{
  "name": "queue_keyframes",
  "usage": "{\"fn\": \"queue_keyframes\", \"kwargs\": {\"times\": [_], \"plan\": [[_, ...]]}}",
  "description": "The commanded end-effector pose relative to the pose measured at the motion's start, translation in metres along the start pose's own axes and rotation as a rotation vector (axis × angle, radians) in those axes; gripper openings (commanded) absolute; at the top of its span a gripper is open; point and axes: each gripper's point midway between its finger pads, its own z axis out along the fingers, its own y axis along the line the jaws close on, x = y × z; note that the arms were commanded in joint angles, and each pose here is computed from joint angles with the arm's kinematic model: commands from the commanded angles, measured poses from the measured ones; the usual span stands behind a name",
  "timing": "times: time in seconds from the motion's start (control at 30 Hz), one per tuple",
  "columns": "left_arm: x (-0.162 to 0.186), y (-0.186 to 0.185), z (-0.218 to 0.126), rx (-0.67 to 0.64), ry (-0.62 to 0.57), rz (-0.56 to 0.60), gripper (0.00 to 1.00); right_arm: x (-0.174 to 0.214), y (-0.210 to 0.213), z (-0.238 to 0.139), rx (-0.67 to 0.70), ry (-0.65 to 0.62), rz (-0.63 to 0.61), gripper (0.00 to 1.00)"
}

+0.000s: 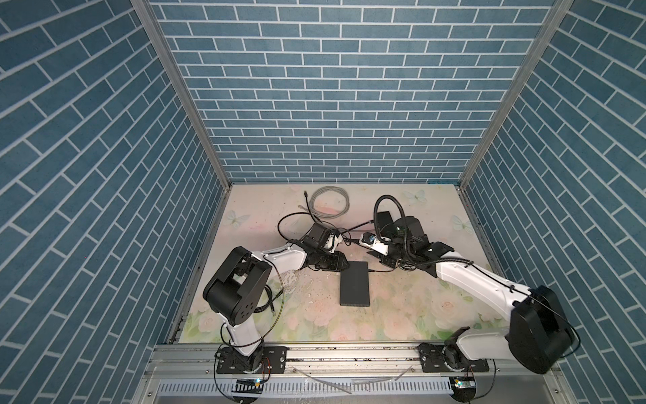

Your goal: Insert the plug into the switch port

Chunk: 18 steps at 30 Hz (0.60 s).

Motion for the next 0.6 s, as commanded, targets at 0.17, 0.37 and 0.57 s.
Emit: {"fn": "queue_keyframes", "kwargs": {"times": [0.17,0.37,0.57], "plan": [[-0.028,0.003,-0.058,-0.200,-0.138,0.131,0.54,-0.016,0.008,-0.002,-0.044,-0.138,0.626,0.99],[-0.039,0.031,-0.116,-0.484,-0.245,0.250,1.00,0.003,0.005,0.001,0.086,-0.015,0.749,0.99],[-0.054,0.076,-0.179,-0.765,-0.417,0.186,1.00,0.004,-0.054,-0.035,0.428,-0.041,0.732,0.99]]}}
